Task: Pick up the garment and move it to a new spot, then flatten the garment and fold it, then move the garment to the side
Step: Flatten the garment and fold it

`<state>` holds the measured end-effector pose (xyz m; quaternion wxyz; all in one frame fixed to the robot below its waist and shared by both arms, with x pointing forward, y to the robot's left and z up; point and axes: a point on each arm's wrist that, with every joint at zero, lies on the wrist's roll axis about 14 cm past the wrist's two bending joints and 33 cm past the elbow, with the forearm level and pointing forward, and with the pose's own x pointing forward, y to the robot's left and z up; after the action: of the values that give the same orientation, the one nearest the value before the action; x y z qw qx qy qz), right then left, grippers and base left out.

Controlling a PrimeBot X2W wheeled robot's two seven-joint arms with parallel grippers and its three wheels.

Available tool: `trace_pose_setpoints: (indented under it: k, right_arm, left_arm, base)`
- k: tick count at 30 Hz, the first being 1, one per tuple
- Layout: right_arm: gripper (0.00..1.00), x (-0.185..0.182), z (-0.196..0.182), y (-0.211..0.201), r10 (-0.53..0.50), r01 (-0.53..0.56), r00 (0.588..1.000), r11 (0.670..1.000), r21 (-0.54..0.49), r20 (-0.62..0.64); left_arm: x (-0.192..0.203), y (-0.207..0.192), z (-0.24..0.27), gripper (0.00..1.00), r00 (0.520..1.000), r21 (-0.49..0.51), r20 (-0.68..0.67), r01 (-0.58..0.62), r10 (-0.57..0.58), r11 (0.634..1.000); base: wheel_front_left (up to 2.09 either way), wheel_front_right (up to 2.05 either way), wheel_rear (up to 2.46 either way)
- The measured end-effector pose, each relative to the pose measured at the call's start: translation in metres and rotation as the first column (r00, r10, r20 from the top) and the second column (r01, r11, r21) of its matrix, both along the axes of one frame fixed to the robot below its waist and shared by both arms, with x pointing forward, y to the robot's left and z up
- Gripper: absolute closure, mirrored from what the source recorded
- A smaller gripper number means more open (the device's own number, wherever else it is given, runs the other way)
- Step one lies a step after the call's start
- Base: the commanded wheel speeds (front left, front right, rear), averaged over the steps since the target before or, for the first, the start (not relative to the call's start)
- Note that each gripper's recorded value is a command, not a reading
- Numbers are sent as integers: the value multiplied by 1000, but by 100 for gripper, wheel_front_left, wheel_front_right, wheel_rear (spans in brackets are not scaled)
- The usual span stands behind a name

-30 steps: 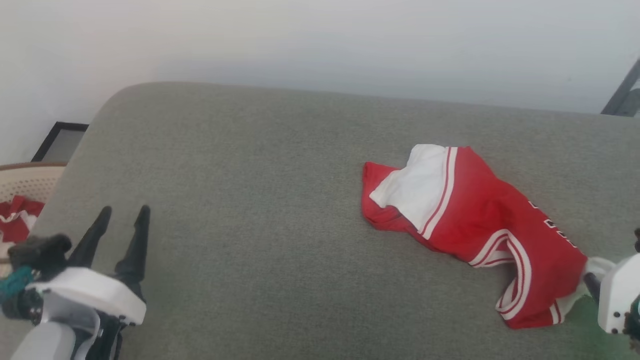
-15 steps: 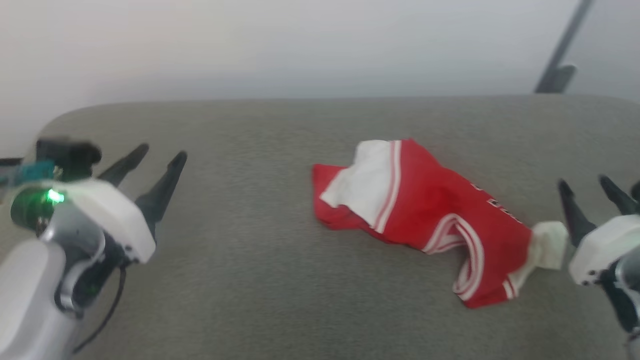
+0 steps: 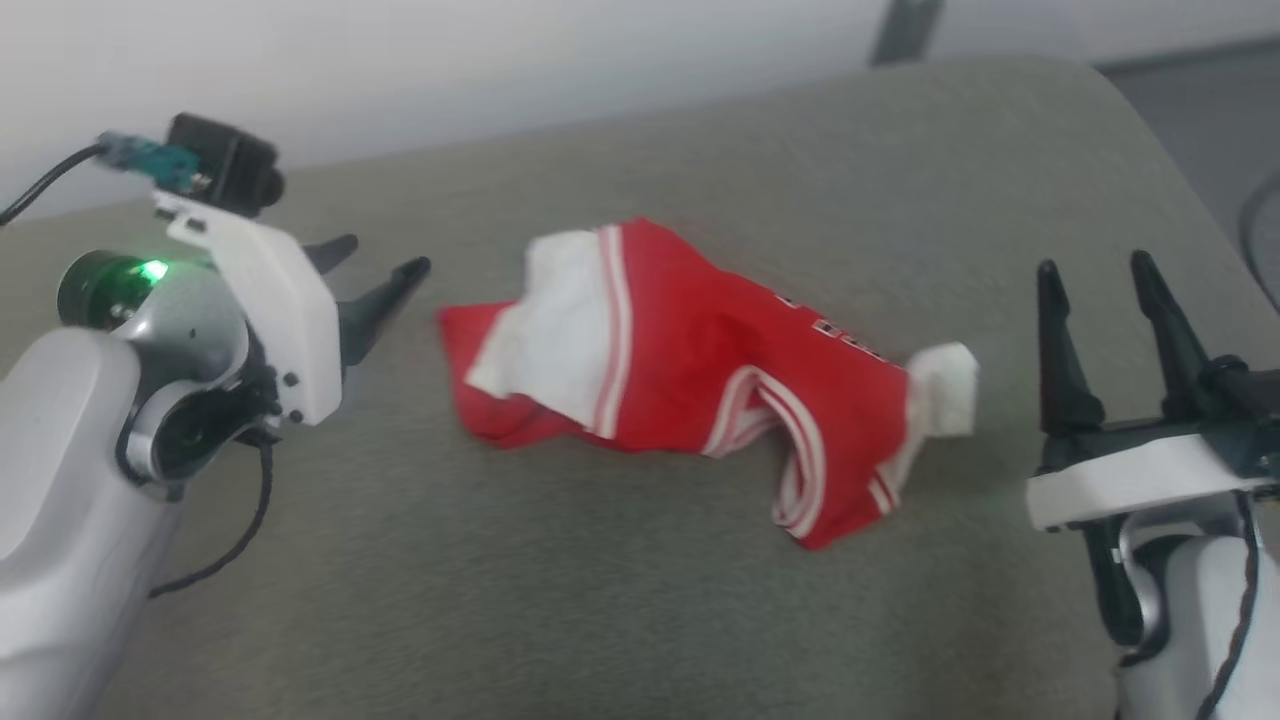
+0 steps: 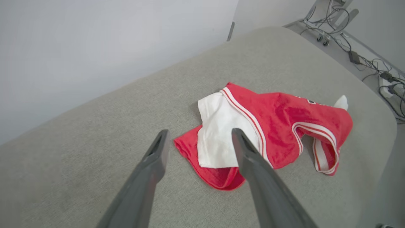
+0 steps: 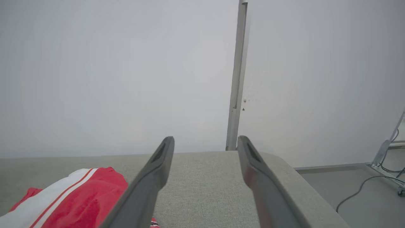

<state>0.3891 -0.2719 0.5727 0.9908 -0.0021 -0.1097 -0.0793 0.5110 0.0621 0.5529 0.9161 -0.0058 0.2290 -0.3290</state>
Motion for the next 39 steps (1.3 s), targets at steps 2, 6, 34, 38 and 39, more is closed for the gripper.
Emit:
trace_pose_setpoints:
  k: [2, 6, 34, 38, 39]
  right_arm:
    - [0, -4, -4, -8, -33, 33, 999, 999, 4, 1]
    - [0, -12, -13, -24, -93, 93, 996, 996, 7, -19]
    - [0, -9, -41, -44, -156, 159, 985, 987, 33, -76]
    - [0, -8, -40, -41, -149, 152, 986, 988, 33, -72]
    - [0, -8, -40, -40, -146, 148, 987, 988, 32, -73]
  left_arm:
    - [4, -16, -17, 0, 997, 21, -60, 43, -41, 999]
    - [4, -46, -53, 0, 977, 37, -181, 122, -114, 992]
    - [-9, -62, -121, 100, 877, 63, -462, 182, -133, 981]
    - [-5, -51, -105, 100, 893, 53, -439, 134, -97, 990]
    - [-5, -47, -101, 100, 895, 49, -439, 118, -85, 992]
  base:
    - [0, 0, 0]
    - [0, 0, 0]
    - [0, 0, 0]
    - [0, 0, 0]
    - [0, 0, 0]
